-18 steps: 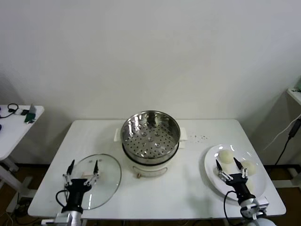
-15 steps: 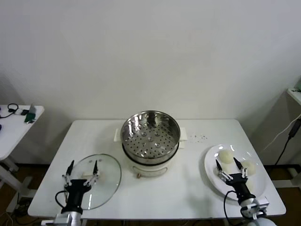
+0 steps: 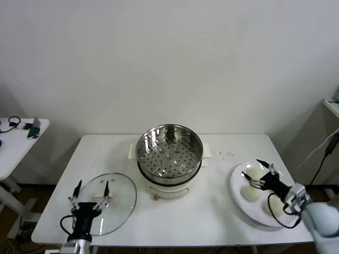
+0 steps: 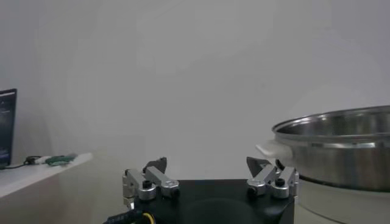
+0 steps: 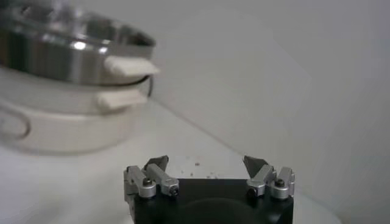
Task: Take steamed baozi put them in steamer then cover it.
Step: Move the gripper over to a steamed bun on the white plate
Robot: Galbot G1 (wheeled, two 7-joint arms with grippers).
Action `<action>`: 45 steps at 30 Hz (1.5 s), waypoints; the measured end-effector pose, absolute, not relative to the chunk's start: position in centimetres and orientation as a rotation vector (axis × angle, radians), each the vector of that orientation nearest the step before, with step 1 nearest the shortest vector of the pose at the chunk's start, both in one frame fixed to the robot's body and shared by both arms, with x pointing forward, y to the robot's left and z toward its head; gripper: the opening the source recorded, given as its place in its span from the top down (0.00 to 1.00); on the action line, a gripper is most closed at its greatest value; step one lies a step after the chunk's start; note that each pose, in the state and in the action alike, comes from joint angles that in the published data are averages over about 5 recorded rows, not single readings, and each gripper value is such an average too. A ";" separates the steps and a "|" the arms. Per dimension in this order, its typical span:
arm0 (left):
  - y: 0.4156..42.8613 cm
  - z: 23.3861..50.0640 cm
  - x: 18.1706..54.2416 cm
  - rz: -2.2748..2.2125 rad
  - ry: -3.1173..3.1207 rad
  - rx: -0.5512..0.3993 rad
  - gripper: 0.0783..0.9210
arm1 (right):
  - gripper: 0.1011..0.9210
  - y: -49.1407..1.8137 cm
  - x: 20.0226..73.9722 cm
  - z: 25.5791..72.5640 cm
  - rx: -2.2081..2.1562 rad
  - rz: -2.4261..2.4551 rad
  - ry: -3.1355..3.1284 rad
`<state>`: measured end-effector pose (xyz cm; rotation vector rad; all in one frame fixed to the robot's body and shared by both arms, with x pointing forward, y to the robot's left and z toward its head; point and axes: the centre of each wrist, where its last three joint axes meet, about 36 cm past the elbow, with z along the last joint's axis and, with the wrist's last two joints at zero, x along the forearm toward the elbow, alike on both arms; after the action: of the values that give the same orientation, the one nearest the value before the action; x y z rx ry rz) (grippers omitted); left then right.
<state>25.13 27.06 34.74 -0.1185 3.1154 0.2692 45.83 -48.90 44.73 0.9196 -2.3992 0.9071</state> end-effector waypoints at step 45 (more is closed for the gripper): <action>28.6 35.5 26.2 0.198 3.142 -0.164 0.12 | 0.12 -43.6 65.9 46.3 1.203 1.266 -1.304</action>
<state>26.20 28.57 35.45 -0.1643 3.1425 0.1976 65.87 -43.64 46.32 1.2033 -1.3045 1.2664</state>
